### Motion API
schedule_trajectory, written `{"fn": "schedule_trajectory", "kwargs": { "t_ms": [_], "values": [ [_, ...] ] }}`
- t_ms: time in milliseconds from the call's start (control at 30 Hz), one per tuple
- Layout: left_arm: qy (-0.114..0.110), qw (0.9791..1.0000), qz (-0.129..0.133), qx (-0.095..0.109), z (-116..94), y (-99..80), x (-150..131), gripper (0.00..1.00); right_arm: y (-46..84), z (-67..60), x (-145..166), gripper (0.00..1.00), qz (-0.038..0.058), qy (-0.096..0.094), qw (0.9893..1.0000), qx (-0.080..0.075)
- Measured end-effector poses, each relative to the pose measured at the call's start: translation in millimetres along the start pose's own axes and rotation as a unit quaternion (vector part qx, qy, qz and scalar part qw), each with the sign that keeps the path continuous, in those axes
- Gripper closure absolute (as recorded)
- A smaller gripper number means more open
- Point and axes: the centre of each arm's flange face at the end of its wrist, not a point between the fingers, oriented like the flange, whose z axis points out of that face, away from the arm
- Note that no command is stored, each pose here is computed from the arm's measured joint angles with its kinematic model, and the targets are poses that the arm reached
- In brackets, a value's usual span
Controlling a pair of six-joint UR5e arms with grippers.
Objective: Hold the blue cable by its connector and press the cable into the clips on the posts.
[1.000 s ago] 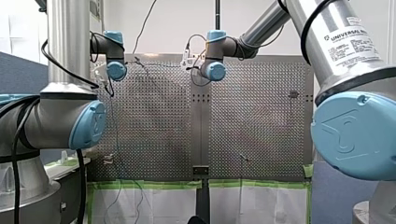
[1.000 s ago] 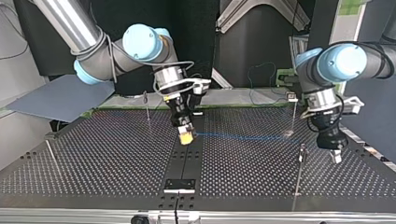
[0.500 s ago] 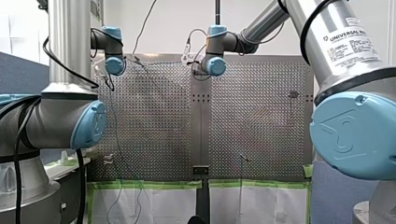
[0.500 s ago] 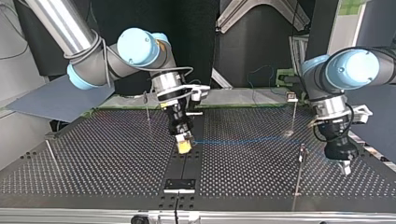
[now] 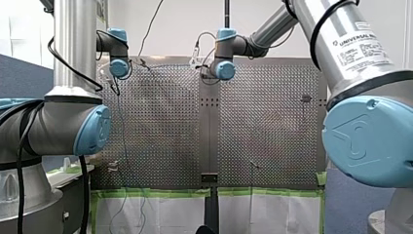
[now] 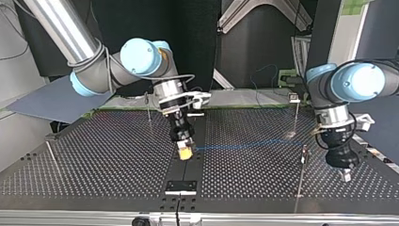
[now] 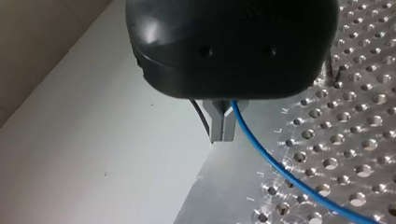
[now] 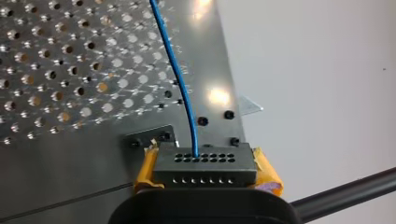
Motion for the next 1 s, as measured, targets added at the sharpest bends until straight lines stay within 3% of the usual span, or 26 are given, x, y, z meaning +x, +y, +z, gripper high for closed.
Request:
{"fn": "schedule_trajectory", "kwargs": {
  "t_ms": [467,700,1000],
  "values": [
    [-0.002,1.0000,0.001,-0.002,4.0,4.2,-3.6,1.00,3.9,21.5,17.8,1.00,-0.0003,0.008,1.0000,-0.002],
    [0.003,1.0000,-0.001,0.000,6.7,6.8,-5.2,1.00,9.9,23.8,9.4,1.00,-0.0017,0.000,1.0000,-0.006],
    [0.040,0.9991,-0.005,0.010,15.5,15.3,18.1,1.00,13.1,23.8,-11.3,1.00,-0.0019,-0.017,0.9998,-0.006]
  ]
}}
